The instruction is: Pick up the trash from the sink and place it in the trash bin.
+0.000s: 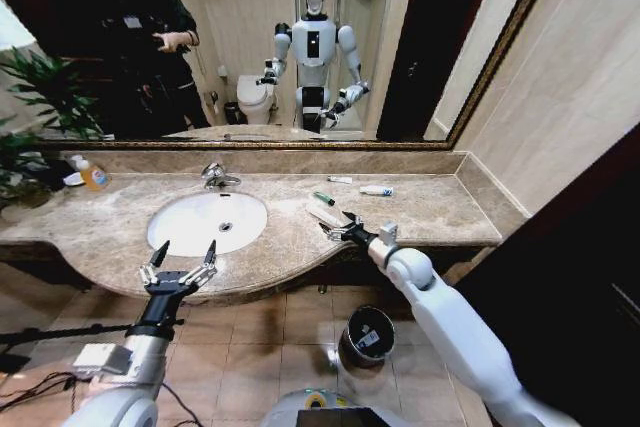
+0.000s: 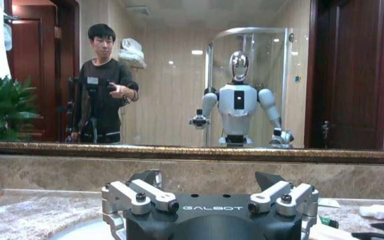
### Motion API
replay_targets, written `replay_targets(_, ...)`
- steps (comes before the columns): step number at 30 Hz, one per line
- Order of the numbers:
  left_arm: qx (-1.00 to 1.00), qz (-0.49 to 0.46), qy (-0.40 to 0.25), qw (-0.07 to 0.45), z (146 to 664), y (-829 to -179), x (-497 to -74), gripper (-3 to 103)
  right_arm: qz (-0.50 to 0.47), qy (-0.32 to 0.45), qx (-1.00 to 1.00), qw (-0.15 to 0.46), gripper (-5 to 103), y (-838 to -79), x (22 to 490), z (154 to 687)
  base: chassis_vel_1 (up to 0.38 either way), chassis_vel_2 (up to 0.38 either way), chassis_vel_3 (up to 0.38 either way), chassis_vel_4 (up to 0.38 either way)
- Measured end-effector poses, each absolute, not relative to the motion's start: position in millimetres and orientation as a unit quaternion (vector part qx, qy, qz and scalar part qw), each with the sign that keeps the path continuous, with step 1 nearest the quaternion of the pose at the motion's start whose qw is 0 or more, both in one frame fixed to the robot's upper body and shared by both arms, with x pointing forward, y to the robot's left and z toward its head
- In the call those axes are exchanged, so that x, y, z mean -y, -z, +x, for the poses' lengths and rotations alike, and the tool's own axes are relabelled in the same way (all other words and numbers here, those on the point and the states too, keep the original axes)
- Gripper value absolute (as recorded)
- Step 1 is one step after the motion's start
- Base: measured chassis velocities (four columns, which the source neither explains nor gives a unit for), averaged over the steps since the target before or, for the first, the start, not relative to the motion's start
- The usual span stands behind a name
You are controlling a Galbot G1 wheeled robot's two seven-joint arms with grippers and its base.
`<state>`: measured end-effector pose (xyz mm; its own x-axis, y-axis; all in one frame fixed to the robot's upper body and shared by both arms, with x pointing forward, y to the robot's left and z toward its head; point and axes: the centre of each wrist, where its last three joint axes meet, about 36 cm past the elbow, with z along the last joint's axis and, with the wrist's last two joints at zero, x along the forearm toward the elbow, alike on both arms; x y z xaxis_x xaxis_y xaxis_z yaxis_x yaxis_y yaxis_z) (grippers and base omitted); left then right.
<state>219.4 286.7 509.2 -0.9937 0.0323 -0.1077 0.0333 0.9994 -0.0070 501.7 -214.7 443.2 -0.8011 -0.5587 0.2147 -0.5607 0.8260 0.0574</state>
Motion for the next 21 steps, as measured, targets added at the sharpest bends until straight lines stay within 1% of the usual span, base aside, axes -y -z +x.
replay_targets(1,-0.998,0.016,0.004,0.054,219.4,-509.2,-286.7,100,0.292,-0.007,0.950,0.113,100,-442.4,214.3,507.7,0.000,0.000,0.000,0.000)
replay_targets(3,-0.998,0.016,0.004,0.054,219.4,-509.2,-286.7,100,0.286,-0.012,0.951,0.116,99,-440.4,215.7,516.7,0.000,0.000,0.000,0.000)
replay_targets(4,-0.998,0.016,0.004,0.054,219.5,-509.2,-286.7,100,0.284,-0.014,0.951,0.118,96,-439.2,216.6,519.0,0.000,0.000,0.000,0.000)
replay_targets(5,-0.998,0.016,0.004,0.054,219.5,-509.2,-286.7,100,0.284,-0.014,0.951,0.118,96,-439.2,216.6,519.0,0.000,0.000,0.000,0.000)
replay_targets(7,-0.998,0.016,0.004,0.054,219.4,-509.2,-286.7,100,0.284,-0.016,0.951,0.122,89,-435.9,217.9,520.7,0.000,0.000,0.000,0.000)
replay_targets(9,-0.998,0.016,0.004,0.054,219.4,-509.2,-286.7,100,0.284,-0.016,0.951,0.124,89,-434.2,218.3,520.4,0.000,0.000,0.000,0.000)
replay_targets(11,-0.998,0.016,0.004,0.054,219.4,-509.2,-286.7,100,0.286,-0.020,0.949,0.128,82,-429.5,219.1,520.0,0.000,0.000,0.000,0.000)
replay_targets(13,-0.998,0.016,0.004,0.054,219.4,-509.2,-286.7,100,0.285,-0.025,0.949,0.128,81,-427.6,219.6,520.2,0.000,0.000,0.000,0.000)
replay_targets(15,-0.998,0.016,0.004,0.054,219.4,-509.2,-286.7,100,0.283,-0.040,0.950,0.126,74,-423.2,220.8,521.5,0.000,0.000,0.000,0.000)
replay_targets(16,-0.998,0.016,0.004,0.054,219.4,-509.2,-286.7,100,0.283,-0.040,0.950,0.126,74,-423.2,220.8,521.5,0.000,0.000,0.000,0.000)
replay_targets(19,-0.998,0.016,0.004,0.054,219.4,-509.2,-286.7,100,0.280,-0.047,0.951,0.125,59,-418.6,222.9,523.3,0.000,0.000,0.000,0.000)
replay_targets(20,-0.998,0.016,0.004,0.054,219.4,-509.2,-286.7,100,0.280,-0.047,0.951,0.125,59,-418.6,222.9,523.3,0.000,0.000,0.000,0.000)
replay_targets(21,-0.998,0.016,0.004,0.054,219.4,-509.2,-286.7,100,0.279,-0.049,0.951,0.124,53,-417.6,222.9,523.5,0.000,0.000,0.000,0.000)
